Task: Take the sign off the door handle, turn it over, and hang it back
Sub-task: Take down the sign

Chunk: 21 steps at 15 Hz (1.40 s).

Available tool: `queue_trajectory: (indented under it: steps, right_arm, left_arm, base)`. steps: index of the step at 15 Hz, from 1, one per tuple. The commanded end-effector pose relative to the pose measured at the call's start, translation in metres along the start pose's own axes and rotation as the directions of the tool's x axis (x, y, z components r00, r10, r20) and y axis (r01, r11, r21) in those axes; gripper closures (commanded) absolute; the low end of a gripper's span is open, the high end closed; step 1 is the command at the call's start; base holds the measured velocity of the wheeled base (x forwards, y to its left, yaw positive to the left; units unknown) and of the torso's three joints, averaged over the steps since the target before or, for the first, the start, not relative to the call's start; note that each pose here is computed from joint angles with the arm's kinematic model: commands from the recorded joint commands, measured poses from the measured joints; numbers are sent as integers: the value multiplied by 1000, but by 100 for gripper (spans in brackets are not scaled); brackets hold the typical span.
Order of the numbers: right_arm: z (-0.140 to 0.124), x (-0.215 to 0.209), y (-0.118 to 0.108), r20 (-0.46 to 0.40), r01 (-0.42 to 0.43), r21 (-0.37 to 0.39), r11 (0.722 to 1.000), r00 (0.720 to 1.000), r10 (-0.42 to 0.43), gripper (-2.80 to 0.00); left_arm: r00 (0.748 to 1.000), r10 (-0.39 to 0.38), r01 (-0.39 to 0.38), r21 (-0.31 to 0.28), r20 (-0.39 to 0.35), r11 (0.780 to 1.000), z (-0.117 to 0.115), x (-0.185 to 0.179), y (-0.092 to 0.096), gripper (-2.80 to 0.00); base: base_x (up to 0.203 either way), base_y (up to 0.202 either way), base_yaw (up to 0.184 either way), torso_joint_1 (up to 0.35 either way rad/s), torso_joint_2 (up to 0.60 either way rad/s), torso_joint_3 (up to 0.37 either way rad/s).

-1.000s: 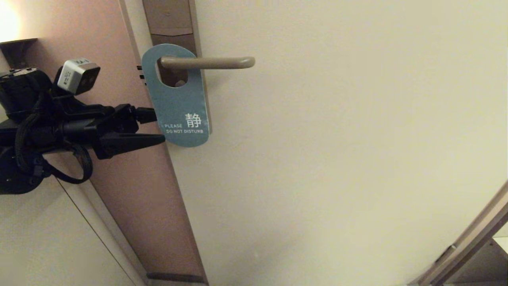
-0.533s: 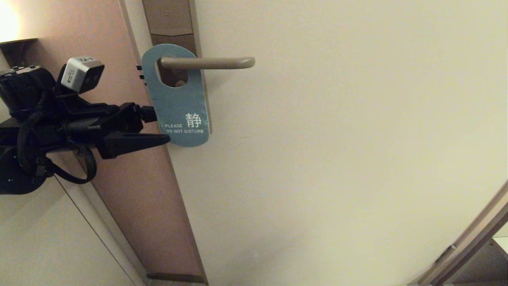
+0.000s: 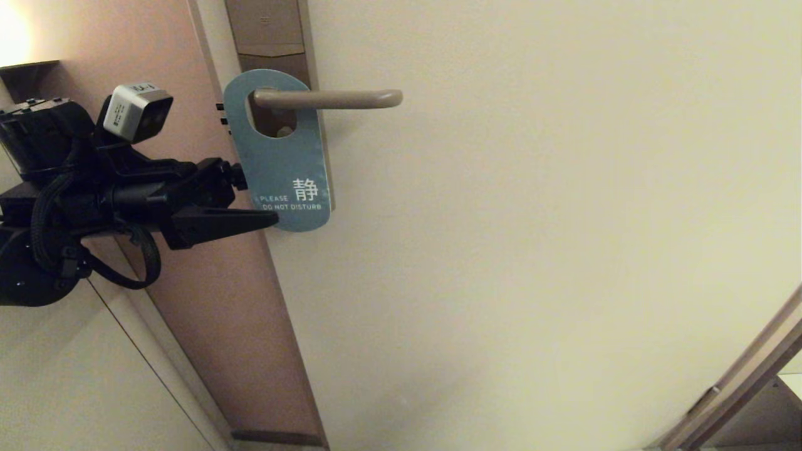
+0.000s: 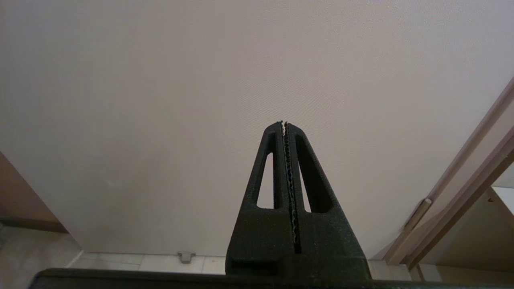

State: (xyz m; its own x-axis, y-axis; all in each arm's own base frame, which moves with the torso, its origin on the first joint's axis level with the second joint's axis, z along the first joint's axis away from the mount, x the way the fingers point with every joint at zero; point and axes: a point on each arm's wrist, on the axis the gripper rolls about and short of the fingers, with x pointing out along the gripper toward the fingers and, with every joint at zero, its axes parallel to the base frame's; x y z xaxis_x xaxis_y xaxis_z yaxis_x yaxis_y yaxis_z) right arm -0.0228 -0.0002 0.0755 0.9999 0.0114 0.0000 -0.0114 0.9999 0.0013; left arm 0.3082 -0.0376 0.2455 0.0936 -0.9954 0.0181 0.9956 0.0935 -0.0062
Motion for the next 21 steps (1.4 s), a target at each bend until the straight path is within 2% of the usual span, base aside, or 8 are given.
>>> queue_trajectory:
  steps: [1,7,12,16,21]
  right_arm:
    - [0,0,0,0,1,0,1000,1000,-1,0]
    - [0,0,0,0,-1,0,1000,1000,1,0]
    - [0,0,0,0,-1,0,1000,1000,1,0]
    - [0,0,0,0,-1,0,1000,1000,1,0]
    - [0,0,0,0,-1,0,1000,1000,1,0]
  left_arm:
    - [1000,-12,12,7,0,1000,1,2,-1,-280]
    - [1000,-6,6,13,1,1000,3,-1,-3,-280]
    - [997,76,-76,37,4,996,11,-27,-4,-280]
    - [994,111,-111,53,6,992,16,-38,-8,-280]
    - [994,106,-106,46,6,993,14,-36,-7,-280]
  base:
    - [0,0,0,0,0,0]
    - [0,0,0,0,0,0]
    - [0,0,0,0,0,0]
    - [0,0,0,0,0,0]
    - [0,0,0,0,0,0]
